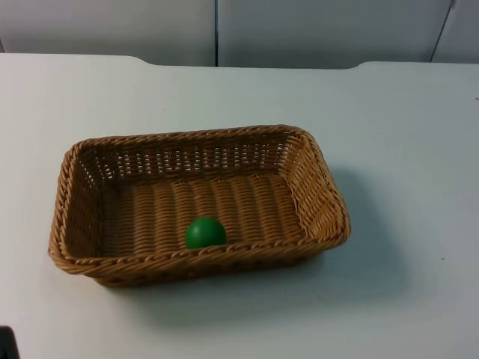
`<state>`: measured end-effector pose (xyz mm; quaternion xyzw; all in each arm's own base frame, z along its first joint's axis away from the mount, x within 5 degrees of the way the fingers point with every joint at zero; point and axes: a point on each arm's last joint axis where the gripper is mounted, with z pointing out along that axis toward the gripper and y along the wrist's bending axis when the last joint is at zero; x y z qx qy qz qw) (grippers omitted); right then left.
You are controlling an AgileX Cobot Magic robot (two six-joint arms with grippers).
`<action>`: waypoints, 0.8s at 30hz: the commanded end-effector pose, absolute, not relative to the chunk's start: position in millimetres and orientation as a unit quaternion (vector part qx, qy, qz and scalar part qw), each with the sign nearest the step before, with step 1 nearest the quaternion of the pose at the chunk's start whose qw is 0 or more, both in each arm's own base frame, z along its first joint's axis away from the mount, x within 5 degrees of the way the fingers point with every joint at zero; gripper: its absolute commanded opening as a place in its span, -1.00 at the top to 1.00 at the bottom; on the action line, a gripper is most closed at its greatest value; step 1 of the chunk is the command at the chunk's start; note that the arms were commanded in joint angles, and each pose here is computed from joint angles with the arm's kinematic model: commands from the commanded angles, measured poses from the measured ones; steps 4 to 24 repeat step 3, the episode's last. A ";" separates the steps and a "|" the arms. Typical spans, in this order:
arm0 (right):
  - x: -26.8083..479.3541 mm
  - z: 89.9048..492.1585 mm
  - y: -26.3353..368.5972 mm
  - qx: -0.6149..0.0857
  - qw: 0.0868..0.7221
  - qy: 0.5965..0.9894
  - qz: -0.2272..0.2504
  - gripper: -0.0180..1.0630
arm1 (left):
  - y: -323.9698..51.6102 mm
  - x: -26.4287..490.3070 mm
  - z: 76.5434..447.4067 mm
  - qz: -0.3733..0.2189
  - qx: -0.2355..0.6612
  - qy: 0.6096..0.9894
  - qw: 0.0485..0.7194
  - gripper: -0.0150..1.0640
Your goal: Pick up the basket with the left hand and place the ball into the basket with the right hand.
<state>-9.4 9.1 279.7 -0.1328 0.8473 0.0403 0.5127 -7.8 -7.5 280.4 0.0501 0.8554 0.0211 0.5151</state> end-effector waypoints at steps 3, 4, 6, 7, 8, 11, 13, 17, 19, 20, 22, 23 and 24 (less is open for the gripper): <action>-8.3 279.2 10.2 -0.100 0.517 0.850 0.016 0.97 | -8.0 -7.3 280.1 0.016 0.048 0.853 0.520 0.97; -8.3 279.2 10.2 -0.100 0.517 0.850 0.016 0.97 | -8.0 -7.3 280.1 0.016 0.048 0.853 0.520 0.97; -8.3 279.2 10.2 -0.100 0.517 0.850 0.016 0.97 | -8.0 -7.3 280.1 0.016 0.048 0.853 0.520 0.97; -8.3 279.2 10.2 -0.100 0.517 0.850 0.016 0.97 | -8.0 -7.3 280.1 0.016 0.048 0.853 0.520 0.97; -8.3 279.2 10.2 -0.100 0.517 0.850 0.016 0.97 | -8.0 -7.3 280.1 0.016 0.048 0.853 0.520 0.97; -8.3 279.2 10.2 -0.100 0.517 0.850 0.016 0.97 | -8.0 -7.3 280.1 0.016 0.048 0.853 0.520 0.97; -8.3 279.2 10.2 -0.100 0.517 0.850 0.016 0.97 | -8.0 -7.3 280.1 0.016 0.048 0.853 0.520 0.97; -8.3 279.2 10.2 -0.100 0.517 0.850 0.016 0.97 | -8.0 -7.3 280.1 0.016 0.048 0.853 0.520 0.97; -8.3 279.2 10.2 -0.100 0.517 0.850 0.016 0.97 | -8.0 -7.3 280.1 0.016 0.048 0.853 0.520 0.97; -8.3 279.2 10.2 -0.100 0.517 0.850 0.016 0.97 | -8.0 -7.3 280.1 0.016 0.048 0.853 0.520 0.97; -8.3 279.2 10.2 -0.100 0.517 0.850 0.016 0.97 | -8.0 -7.3 280.1 0.016 0.048 0.853 0.520 0.97; -8.3 279.2 10.2 -0.100 0.517 0.850 0.016 0.97 | -8.0 -7.3 280.1 0.016 0.048 0.853 0.520 0.97; -8.3 279.2 10.2 -0.100 0.517 0.850 0.016 0.97 | -8.0 -7.3 280.1 0.016 0.048 0.853 0.520 0.97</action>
